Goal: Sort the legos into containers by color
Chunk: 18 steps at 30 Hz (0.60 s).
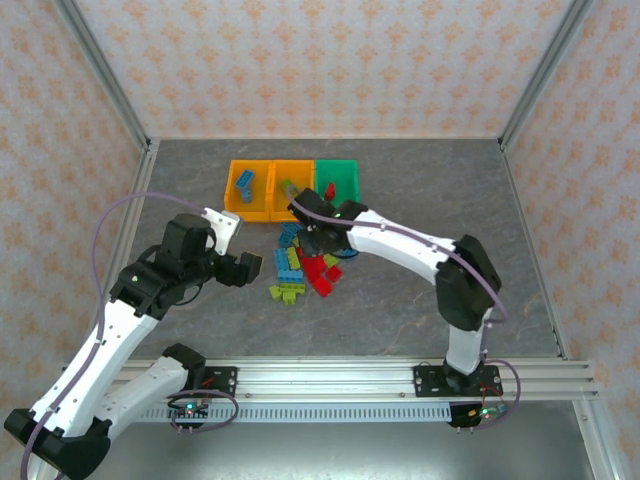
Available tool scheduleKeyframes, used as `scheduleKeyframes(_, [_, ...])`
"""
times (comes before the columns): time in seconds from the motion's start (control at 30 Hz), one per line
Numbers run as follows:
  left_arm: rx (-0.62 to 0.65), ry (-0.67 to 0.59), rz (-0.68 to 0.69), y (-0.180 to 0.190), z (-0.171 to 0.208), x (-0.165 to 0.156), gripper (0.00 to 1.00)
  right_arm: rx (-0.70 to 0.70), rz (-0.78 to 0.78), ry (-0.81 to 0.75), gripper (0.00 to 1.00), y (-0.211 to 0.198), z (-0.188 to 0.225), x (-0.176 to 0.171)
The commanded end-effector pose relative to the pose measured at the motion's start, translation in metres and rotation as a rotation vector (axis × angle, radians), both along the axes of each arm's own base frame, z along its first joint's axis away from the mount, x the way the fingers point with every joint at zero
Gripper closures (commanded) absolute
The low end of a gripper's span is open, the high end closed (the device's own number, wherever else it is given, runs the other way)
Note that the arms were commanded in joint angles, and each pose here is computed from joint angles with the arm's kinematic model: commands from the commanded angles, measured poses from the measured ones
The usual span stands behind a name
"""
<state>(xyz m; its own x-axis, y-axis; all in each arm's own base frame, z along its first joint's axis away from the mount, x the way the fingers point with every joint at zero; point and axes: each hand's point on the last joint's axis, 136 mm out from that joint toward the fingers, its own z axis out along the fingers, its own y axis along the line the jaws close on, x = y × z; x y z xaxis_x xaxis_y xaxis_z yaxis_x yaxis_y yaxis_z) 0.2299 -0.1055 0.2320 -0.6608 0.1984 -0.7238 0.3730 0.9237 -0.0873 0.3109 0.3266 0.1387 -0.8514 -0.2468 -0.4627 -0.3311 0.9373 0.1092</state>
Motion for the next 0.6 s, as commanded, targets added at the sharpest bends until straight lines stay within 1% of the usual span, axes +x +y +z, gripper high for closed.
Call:
scheduleKeyframes(0.0, [0.018,-0.032,0.017,0.005,0.002,0.004,0.10,-0.036,-0.156,-0.186,0.68,-0.036,0.050,0.046])
scheduleKeyframes(0.13, [0.034,-0.021,0.025,0.008,-0.004,0.003,0.09,-0.042,-0.236,-0.219,0.68,-0.055,0.054,0.102])
scheduleKeyframes(0.3, [0.054,-0.013,0.043,0.012,-0.011,0.004,0.08,-0.048,-0.291,-0.171,0.68,-0.063,0.025,0.170])
scheduleKeyframes(0.37, [0.060,-0.010,0.050,0.013,-0.012,0.005,0.08,-0.026,-0.302,-0.134,0.66,-0.061,0.014,0.188])
scheduleKeyframes(0.4, [0.063,-0.008,0.054,0.014,-0.013,0.005,0.08,-0.011,-0.299,-0.129,0.63,-0.058,0.015,0.196])
scheduleKeyframes(0.43, [0.070,-0.003,0.060,0.015,-0.015,0.006,0.08,-0.009,-0.293,-0.121,0.57,-0.056,0.015,0.199])
scheduleKeyframes(0.47, [0.073,-0.001,0.064,0.016,-0.016,0.006,0.08,-0.002,-0.279,-0.117,0.51,-0.053,0.018,0.202])
scheduleKeyframes(0.5, [0.075,0.002,0.071,0.016,-0.017,0.007,0.08,0.009,-0.261,-0.115,0.41,-0.048,0.024,0.203])
scheduleKeyframes(0.53, [0.077,0.003,0.075,0.016,-0.017,0.008,0.08,0.014,-0.258,-0.115,0.38,-0.047,0.030,0.203])
scheduleKeyframes(0.57, [0.077,0.006,0.081,0.017,-0.018,0.009,0.08,0.014,-0.253,-0.113,0.36,-0.048,0.036,0.200])
